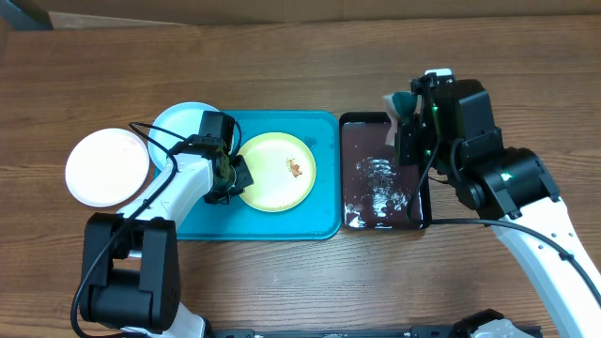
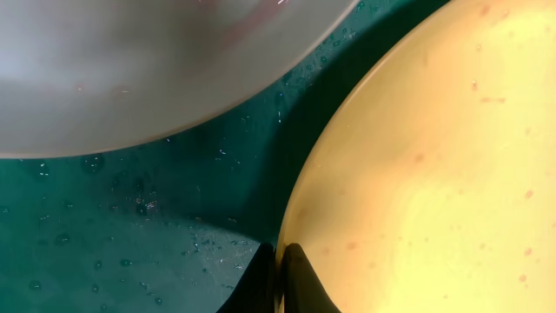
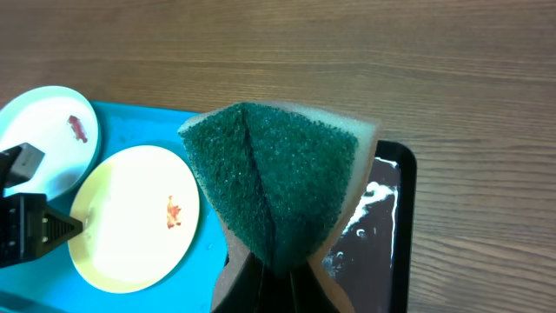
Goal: Clean dirty plates on tray and stack at the side
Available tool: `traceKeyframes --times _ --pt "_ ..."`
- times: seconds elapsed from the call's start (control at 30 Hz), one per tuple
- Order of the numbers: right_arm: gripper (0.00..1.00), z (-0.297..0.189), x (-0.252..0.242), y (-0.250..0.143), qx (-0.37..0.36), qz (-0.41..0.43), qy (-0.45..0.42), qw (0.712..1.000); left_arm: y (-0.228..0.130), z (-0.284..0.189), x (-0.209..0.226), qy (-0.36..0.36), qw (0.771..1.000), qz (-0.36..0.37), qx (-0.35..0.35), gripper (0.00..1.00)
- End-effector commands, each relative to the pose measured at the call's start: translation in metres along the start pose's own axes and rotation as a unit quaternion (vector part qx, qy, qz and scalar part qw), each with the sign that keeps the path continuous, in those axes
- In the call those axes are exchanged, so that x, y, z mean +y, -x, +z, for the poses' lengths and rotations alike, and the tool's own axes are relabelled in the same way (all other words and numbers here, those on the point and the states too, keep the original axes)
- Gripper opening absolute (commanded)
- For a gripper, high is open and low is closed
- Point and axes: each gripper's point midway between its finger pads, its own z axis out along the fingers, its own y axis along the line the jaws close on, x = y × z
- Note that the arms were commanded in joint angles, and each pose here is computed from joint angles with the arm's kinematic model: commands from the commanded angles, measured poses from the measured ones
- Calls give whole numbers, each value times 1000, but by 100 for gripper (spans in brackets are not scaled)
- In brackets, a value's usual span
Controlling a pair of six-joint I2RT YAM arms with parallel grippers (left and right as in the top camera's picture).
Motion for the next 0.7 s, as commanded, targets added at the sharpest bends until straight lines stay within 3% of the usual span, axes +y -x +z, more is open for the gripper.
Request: traceKeyframes --times 0.0,0.27,0.4,0.5,0.67 --pt "4 -8 4 9 -14 -5 4 1000 -5 5 5 8 1000 -3 9 4" --pt "4 -1 -5 9 -10 -11 -12 1000 -5 5 5 8 1000 -3 9 4" --pt "15 -1 -10 10 -10 -7 -16 1000 -5 5 5 8 1000 -3 9 4" --pt "5 -1 -10 10 -10 -7 -17 1000 -5 5 5 8 1000 -3 9 4" --pt "4 -1 -10 10 -9 -12 -17 1000 -5 5 5 8 1000 -3 9 4"
